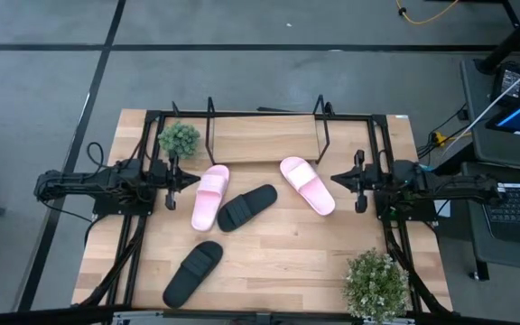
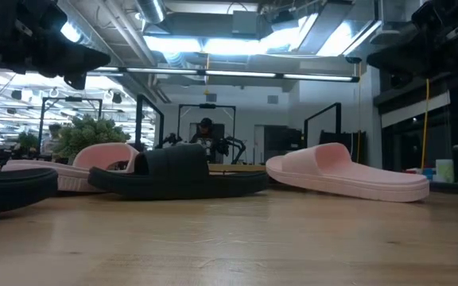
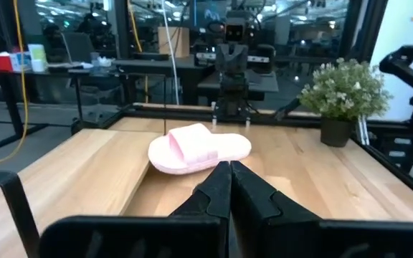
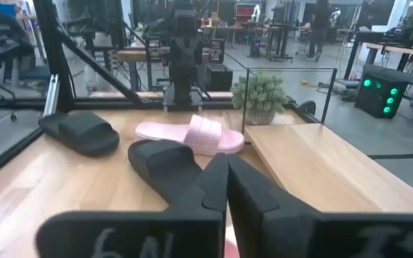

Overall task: Pick and place slides into the shelf
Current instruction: Put the top black slide on the shelf

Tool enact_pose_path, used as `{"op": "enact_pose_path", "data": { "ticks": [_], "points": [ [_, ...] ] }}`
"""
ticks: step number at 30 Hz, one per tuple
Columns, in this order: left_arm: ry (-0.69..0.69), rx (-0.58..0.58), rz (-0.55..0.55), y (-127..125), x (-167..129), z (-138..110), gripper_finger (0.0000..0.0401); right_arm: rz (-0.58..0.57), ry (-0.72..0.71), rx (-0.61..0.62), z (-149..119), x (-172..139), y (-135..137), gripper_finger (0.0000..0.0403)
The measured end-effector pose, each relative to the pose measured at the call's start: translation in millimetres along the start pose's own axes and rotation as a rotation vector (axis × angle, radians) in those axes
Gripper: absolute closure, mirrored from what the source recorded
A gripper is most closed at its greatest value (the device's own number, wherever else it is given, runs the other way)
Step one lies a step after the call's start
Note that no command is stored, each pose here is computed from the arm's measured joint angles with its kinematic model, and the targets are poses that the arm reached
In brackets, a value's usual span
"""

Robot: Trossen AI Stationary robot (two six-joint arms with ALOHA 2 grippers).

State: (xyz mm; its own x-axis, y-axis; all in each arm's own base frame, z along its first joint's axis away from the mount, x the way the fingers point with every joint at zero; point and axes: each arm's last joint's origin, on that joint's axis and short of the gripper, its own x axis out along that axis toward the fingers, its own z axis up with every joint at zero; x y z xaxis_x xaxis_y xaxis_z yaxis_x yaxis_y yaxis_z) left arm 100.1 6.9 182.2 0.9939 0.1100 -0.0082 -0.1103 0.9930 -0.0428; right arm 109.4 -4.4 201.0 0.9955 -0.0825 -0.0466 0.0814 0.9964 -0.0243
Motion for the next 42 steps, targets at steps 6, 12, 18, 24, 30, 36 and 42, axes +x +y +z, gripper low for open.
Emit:
{"op": "enact_pose_path", "data": {
  "ticks": [6, 12, 18, 24, 30, 36, 42],
  "points": [
    [0.037, 0.003, 0.001, 0.0, 2.8, -3.0, 0.0401, -0.001, -0.003, -0.039, 0.4, 0.5, 0.0, 0.0398],
    [0.079, 0.005, 0.003, -0.2, 5.3, -3.7, 0.0401, -0.001, -0.003, -0.036, 0.4, 0.5, 0.0, 0.0386],
    [0.128, 0.008, 0.005, -1.2, 3.0, 22.8, 0.0401, 0.000, -0.003, -0.039, 0.4, 0.5, 0.0, 0.0397],
    [0.208, 0.010, 0.014, -1.6, 9.2, 27.3, 0.0401, 0.000, 0.020, -0.040, -2.0, 0.5, 0.0, 0.0391],
    [0.364, 0.072, 0.011, -2.0, 14.0, 30.7, 0.0401, 0.001, 0.035, -0.073, -3.4, 0.4, 0.1, 0.0375],
    [0.400, 0.049, 0.011, -3.1, 20.6, 41.1, 0.0401, 0.002, 0.036, -0.080, -3.5, 0.4, 0.1, 0.0374],
    [0.438, 0.023, -0.077, -6.2, 28.3, 40.2, 0.0401, 0.002, 0.046, -0.081, -4.5, 0.4, 0.1, 0.0374]
  ]
}}
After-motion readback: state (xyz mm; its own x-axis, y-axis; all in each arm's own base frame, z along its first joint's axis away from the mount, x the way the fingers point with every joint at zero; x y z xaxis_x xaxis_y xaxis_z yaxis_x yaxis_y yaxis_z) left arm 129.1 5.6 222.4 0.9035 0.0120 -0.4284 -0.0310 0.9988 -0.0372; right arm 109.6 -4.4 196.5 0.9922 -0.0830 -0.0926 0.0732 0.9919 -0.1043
